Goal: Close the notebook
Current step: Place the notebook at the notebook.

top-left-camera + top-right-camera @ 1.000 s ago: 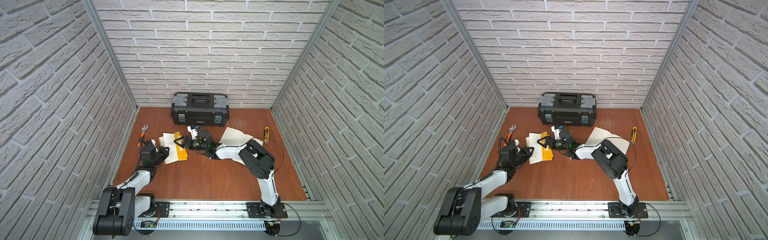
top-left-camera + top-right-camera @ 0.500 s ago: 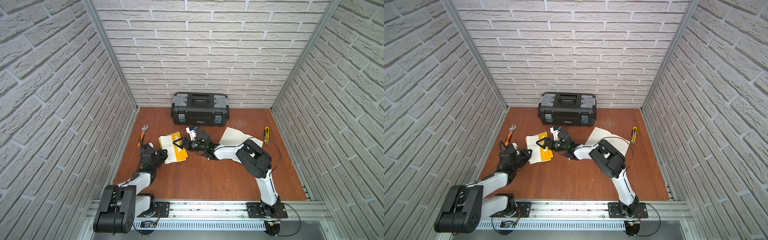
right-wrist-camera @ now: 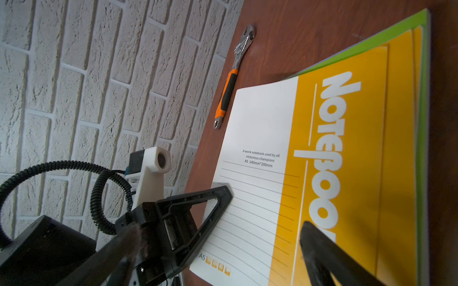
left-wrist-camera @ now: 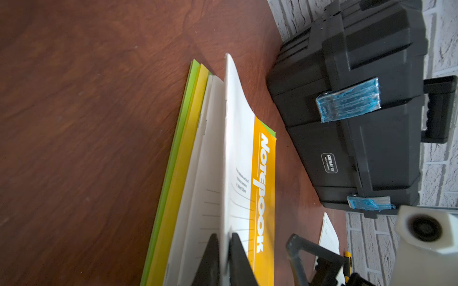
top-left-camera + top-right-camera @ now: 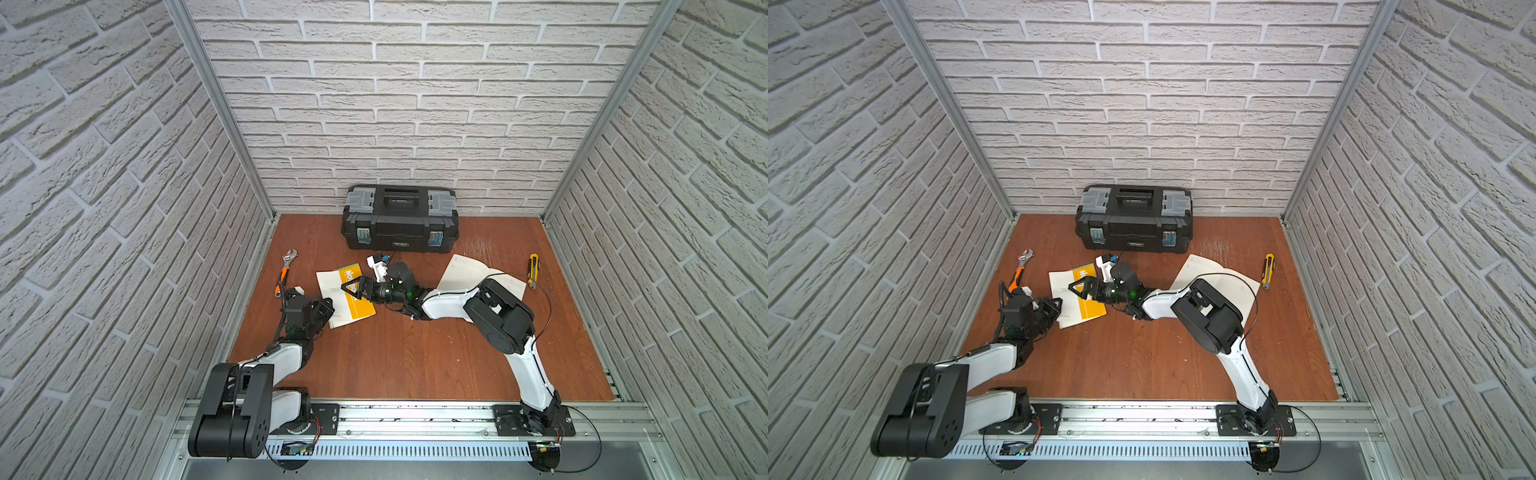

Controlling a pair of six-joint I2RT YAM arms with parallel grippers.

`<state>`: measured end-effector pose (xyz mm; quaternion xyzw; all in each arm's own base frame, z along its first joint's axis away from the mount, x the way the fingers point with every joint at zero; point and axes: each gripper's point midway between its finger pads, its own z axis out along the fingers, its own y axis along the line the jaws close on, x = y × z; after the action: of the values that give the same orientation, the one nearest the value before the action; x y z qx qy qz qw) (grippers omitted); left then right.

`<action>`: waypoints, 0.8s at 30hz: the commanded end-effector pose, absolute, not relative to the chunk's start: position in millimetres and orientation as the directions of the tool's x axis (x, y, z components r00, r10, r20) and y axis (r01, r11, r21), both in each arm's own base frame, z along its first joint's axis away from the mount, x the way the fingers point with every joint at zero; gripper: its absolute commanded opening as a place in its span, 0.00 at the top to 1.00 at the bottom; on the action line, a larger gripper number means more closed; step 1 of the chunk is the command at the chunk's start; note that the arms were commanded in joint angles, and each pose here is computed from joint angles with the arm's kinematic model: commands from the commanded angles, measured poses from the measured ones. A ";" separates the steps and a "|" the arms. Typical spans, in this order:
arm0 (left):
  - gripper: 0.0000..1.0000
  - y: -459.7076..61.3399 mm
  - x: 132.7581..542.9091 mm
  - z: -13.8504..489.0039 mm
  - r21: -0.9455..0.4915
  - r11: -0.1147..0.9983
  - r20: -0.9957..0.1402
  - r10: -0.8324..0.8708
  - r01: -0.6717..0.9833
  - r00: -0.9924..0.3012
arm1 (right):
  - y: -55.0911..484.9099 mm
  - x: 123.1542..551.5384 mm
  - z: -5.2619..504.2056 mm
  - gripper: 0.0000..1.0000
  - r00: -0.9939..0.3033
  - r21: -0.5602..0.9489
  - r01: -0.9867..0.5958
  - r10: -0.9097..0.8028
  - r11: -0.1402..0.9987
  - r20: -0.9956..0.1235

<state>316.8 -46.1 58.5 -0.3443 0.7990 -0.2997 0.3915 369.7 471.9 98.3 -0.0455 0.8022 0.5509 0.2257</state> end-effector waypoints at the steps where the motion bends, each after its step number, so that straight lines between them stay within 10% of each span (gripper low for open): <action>1: 0.88 -49.8 329.3 72.5 -0.770 0.577 -0.441 -0.790 -0.273 -0.427 | 480.6 369.3 112.4 0.00 -0.883 0.866 -0.352 0.181 0.355 -0.433; 19: 0.87 -57.7 327.3 79.8 -0.723 0.640 -0.492 -0.742 -0.260 -0.457 | 478.0 366.5 98.5 0.00 -0.891 0.863 -0.338 0.167 0.376 -0.422; 24: 0.57 -53.2 322.0 79.9 -0.679 0.681 -0.521 -0.710 -0.273 -0.474 | 477.1 365.7 88.9 0.00 -0.898 0.867 -0.322 0.169 0.380 -0.407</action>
<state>322.6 -57.4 79.4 -0.3125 0.8057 -0.2895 0.4116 369.8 473.3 93.7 -0.0446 0.8053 0.5480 0.2217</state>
